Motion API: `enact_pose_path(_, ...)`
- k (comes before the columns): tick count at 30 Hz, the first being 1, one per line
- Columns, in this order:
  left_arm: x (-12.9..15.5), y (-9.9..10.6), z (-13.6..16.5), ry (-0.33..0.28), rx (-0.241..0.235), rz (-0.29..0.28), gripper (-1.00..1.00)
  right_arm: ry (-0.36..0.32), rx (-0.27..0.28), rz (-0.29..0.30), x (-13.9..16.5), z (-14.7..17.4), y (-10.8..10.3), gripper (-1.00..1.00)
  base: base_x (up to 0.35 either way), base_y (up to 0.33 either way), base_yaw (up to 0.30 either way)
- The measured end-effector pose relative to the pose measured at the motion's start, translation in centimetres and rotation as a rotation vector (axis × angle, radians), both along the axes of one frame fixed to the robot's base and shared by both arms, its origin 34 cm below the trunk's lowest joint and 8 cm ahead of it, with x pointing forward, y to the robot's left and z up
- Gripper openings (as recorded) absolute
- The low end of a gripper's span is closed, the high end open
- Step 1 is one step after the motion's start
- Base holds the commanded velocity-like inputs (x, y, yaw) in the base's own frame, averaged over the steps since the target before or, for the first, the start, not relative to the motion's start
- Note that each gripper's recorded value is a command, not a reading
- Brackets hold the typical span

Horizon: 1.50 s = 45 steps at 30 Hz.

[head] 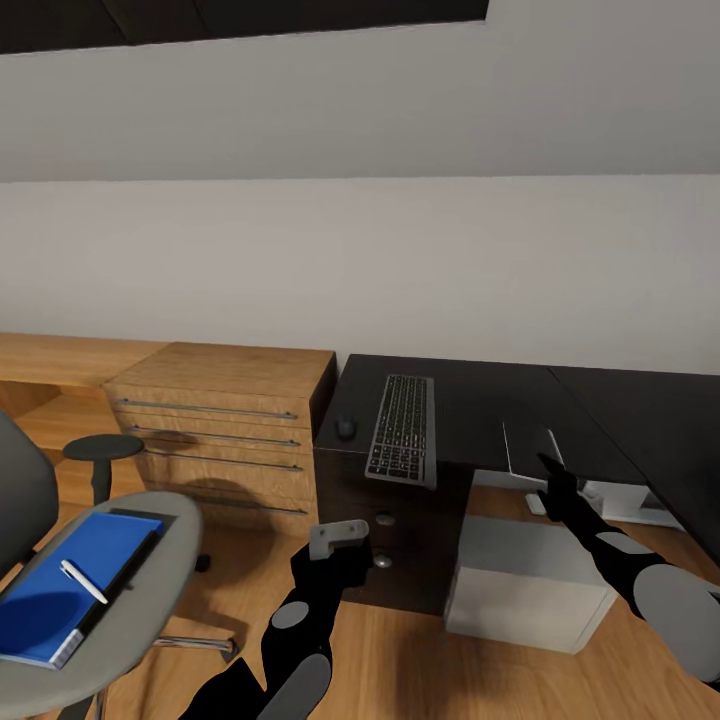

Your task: In the bedroom, organize the workspace by keeping the computer under the desk, ensuring the monitor is on the desk, placing the keyboard on the desk next to the monitor, placing the mouse on the desk next to the keyboard, moving the folder from the swivel chair onto the desk next to the mouse, stacking the notebook on top of the folder with the pen on top of the notebook, and positioning the swivel chair next to the desk.

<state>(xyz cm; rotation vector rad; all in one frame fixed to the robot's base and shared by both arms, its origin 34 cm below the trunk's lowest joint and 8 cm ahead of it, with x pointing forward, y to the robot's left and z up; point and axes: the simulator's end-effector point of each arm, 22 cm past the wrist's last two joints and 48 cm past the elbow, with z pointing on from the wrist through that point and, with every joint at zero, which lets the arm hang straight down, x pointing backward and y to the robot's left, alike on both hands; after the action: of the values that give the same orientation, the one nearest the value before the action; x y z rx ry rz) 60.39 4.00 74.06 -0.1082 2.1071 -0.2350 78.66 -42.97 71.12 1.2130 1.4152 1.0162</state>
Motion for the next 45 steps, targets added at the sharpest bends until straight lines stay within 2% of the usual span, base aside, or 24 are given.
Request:
enact_pose_path(8, 0.0, 0.0, 0.0, -0.001, 0.0, 0.0, 1.0, 0.01, -0.003, -0.004, -0.1, -0.2, -0.2, 1.0, 0.001, 0.0, 0.0)
enact_pose_path(9, 0.0, 0.0, 0.0, -0.001, 0.0, 0.0, 1.0, 0.01, -0.003, -0.004, -0.1, -0.2, -0.2, -1.0, 0.0, 0.0, 0.0)
enact_pose_path(28, 0.0, 0.0, 0.0, 0.001, 0.0, 0.0, 1.0, 0.005, -0.015, -0.021, -0.1, -0.1, -0.6, -1.0, -0.003, 0.0, 0.0)
enact_pose_path(37, 0.0, 0.0, -0.1, 0.002, -0.001, -0.002, 1.0, -0.006, -0.004, -0.019, 0.1, 0.0, -0.1, -1.0, -0.239, 0.075, 0.0)
enact_pose_path(45, 0.0, -0.1, -0.2, 0.004, 0.0, -0.006, 1.0, -0.017, -0.013, -0.004, 0.2, 0.2, 0.5, -1.0, -0.054, 0.073, 0.0)
